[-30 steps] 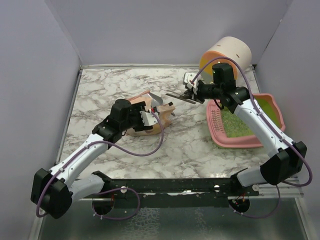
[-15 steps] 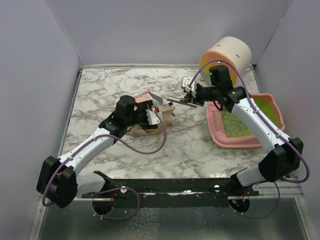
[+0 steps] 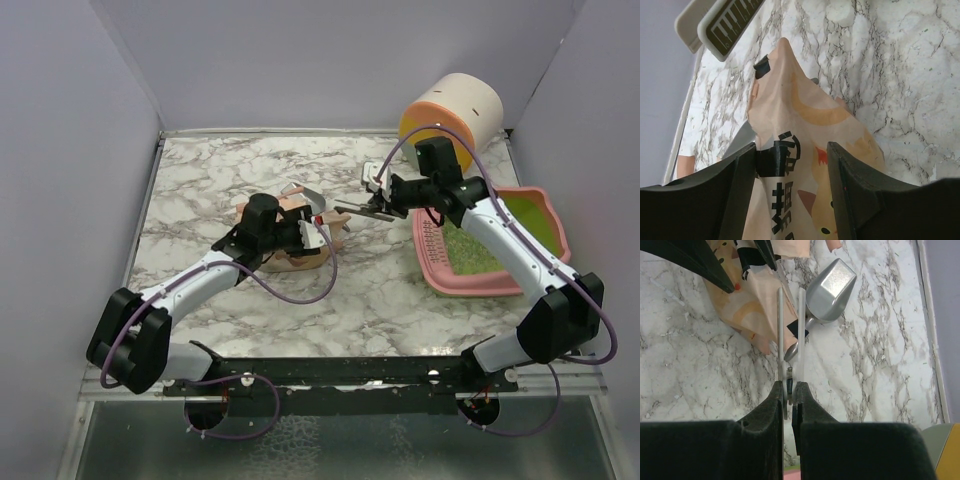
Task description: Fill the litter box with clean litter
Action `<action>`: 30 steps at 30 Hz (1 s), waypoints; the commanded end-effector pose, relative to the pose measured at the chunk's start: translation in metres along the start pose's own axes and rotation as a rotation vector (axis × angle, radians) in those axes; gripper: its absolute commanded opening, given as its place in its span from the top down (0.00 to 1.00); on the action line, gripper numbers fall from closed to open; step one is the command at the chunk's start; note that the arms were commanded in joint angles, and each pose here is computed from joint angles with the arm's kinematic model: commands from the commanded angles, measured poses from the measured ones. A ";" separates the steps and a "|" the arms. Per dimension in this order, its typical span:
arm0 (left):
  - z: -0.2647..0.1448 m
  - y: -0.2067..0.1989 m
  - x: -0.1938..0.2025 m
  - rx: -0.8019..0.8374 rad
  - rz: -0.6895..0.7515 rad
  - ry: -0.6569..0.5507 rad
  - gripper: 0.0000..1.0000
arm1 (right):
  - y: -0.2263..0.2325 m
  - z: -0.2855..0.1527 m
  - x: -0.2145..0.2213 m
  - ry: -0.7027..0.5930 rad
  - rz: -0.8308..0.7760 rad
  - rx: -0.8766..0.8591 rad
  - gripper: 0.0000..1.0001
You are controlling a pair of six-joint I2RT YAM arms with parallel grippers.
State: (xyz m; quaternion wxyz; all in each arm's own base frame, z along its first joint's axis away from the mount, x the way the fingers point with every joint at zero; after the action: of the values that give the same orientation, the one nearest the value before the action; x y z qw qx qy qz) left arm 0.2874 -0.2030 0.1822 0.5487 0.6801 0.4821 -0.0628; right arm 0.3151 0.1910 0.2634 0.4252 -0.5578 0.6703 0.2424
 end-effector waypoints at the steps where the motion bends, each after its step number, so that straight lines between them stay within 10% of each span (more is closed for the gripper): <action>1: 0.008 0.006 -0.007 -0.005 0.011 -0.054 0.45 | 0.003 0.007 0.006 0.009 -0.033 -0.034 0.99; 8: 0.009 0.010 -0.016 0.009 0.019 -0.112 0.79 | 0.001 0.012 0.027 0.105 -0.067 0.013 0.99; 30: -0.025 -0.001 -0.059 0.239 -0.057 -0.492 1.00 | 0.063 -0.025 -0.019 0.079 -0.264 -0.010 0.99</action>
State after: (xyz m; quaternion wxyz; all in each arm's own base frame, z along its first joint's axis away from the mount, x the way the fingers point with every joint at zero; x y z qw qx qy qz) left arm 0.2622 -0.2076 0.1868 0.5239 0.6874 0.4438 -0.2369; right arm 0.2582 0.1995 0.2833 0.4361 -0.6396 0.6059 0.1834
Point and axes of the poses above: each gripper's point midway between its finger pads, its own z axis out along the fingers, its own y axis along the line the jaws close on, x = y × z, the point moved 6 cm from there along -z, back along the fingers, and after that the axes turned 14 degrees about z, right-handed, at the moved point
